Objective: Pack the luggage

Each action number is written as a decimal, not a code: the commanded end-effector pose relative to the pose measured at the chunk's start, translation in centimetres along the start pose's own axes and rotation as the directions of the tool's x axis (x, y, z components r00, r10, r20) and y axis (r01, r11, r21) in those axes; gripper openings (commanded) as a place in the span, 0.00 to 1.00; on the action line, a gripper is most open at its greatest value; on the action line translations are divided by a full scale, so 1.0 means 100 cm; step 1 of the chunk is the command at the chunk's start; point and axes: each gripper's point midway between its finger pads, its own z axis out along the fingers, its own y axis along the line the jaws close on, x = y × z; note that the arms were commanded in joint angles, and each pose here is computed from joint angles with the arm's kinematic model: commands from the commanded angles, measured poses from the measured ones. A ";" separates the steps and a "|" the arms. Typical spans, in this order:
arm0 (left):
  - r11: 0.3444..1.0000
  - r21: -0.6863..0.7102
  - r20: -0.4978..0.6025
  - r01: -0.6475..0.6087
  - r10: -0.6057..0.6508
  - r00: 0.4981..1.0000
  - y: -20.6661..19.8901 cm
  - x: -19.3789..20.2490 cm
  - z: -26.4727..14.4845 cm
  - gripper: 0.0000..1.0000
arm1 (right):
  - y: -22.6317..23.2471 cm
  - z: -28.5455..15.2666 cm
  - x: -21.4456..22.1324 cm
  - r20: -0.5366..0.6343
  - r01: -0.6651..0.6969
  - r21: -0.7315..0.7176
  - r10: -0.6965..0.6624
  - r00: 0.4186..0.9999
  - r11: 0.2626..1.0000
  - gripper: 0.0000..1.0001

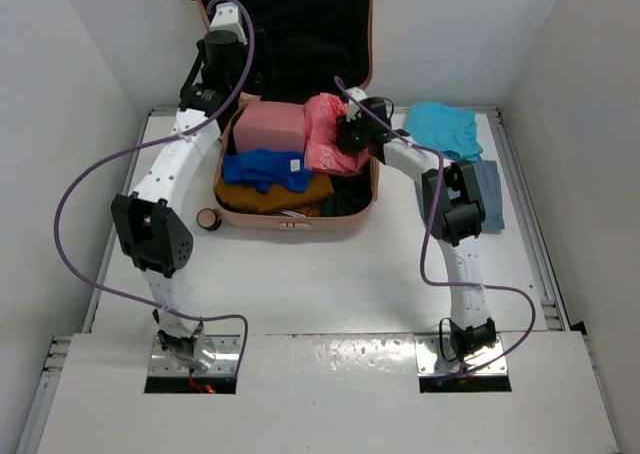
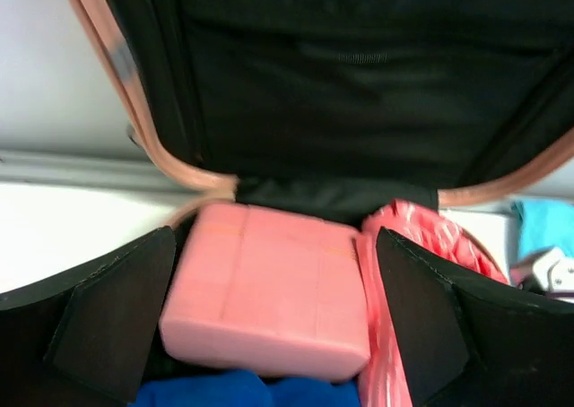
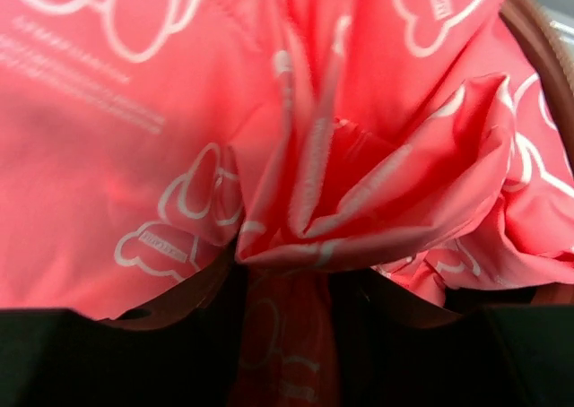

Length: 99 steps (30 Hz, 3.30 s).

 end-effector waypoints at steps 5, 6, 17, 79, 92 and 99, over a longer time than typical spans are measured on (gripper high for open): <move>0.995 -0.080 0.129 -0.055 0.065 0.990 0.021 -0.043 -0.025 1.00 | 0.022 -0.038 0.076 -0.319 0.110 -0.004 -0.105 0.942 0.994 0.49; 0.994 -0.092 0.131 -0.052 0.064 0.989 0.028 -0.044 -0.024 1.00 | 0.021 -0.037 0.071 -0.310 0.116 0.003 -0.110 0.944 0.993 0.55; 0.990 -0.130 0.139 -0.055 0.073 0.988 0.051 -0.048 -0.033 1.00 | -0.008 -0.093 -0.086 -0.001 0.188 0.012 -0.188 0.982 0.982 0.60; 0.948 -0.309 0.118 -0.081 0.123 0.985 0.123 -0.027 -0.086 1.00 | -0.120 -0.199 0.118 -0.408 0.097 0.611 0.208 0.889 0.786 0.86; 0.953 -0.292 0.102 -0.080 0.114 0.988 0.122 -0.026 -0.079 1.00 | -0.137 -0.177 0.163 -0.475 -0.022 0.567 0.349 0.808 0.823 0.63; 0.956 -0.283 0.097 -0.074 0.105 0.990 0.120 -0.025 -0.074 1.00 | -0.137 -0.187 0.202 -0.532 -0.110 0.536 0.436 0.726 0.837 0.29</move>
